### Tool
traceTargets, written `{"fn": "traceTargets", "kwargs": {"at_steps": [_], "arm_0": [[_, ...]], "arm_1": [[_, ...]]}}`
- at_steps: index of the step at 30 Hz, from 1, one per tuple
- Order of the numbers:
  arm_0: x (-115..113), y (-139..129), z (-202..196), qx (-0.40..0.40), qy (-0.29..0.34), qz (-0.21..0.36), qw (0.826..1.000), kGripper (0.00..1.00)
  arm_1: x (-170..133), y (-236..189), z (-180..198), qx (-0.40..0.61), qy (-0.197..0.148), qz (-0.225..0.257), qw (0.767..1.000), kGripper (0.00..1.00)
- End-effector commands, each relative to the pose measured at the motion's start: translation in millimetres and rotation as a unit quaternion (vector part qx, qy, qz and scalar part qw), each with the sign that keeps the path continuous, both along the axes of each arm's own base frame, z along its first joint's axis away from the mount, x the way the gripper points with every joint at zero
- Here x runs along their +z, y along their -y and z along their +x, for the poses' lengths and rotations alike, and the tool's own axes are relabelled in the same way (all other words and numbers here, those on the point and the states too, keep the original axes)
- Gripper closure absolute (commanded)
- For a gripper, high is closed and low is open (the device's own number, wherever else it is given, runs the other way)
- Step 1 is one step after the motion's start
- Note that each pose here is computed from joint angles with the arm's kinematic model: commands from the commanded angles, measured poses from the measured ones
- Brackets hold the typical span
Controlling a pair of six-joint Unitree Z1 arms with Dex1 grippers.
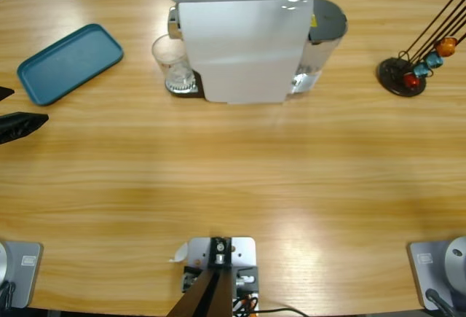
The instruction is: Pour coffee
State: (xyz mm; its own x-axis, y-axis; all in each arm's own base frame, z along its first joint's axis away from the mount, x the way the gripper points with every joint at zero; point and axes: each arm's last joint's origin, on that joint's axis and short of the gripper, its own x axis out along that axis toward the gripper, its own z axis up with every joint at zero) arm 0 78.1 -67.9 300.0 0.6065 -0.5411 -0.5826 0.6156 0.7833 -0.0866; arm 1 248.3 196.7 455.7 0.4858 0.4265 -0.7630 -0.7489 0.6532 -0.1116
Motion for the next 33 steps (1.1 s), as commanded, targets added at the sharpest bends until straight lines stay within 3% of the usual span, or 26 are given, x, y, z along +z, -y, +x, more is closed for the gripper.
{"fn": "traceTargets", "kwargs": {"at_steps": [1, 6, 12, 23, 27, 33], "arm_0": [[-11.0, -2.1, -3.6, -0.007, -0.007, 0.007, 1.0, 0.004], [-11.0, -2.1, -3.5, -0.007, -0.007, 0.008, 1.0, 0.004], [-12.2, -0.3, -1.5, -0.007, -0.01, 0.01, 1.0, 0.008], [-24.0, 3.5, 3.3, -0.006, 0.003, 0.003, 1.0, 0.008], [-29.0, 6.4, 6.7, -0.009, 0.008, 0.004, 1.0, 0.004], [-33.7, 5.5, 5.6, -0.011, 0.02, -0.003, 1.0, 0.009]], "arm_1": [[-8.7, 11.4, -26.9, 0.014, -0.022, 0.004, 1.0, 0.0], [-26.4, 46.2, -72.7, 0.003, 0.024, 0.065, 0.998, 0.0], [-62.6, 81.4, -115.1, -0.015, 0.045, 0.109, 0.993, 0.0], [-157.4, 114.4, -164.9, 0.037, 0.07, 0.191, 0.978, 0.0], [-178.9, 125.1, -178.5, 0.045, 0.072, 0.191, 0.978, 0.0], [-186.4, 128.2, -180.8, 0.037, 0.082, 0.191, 0.978, 0.0]]}}
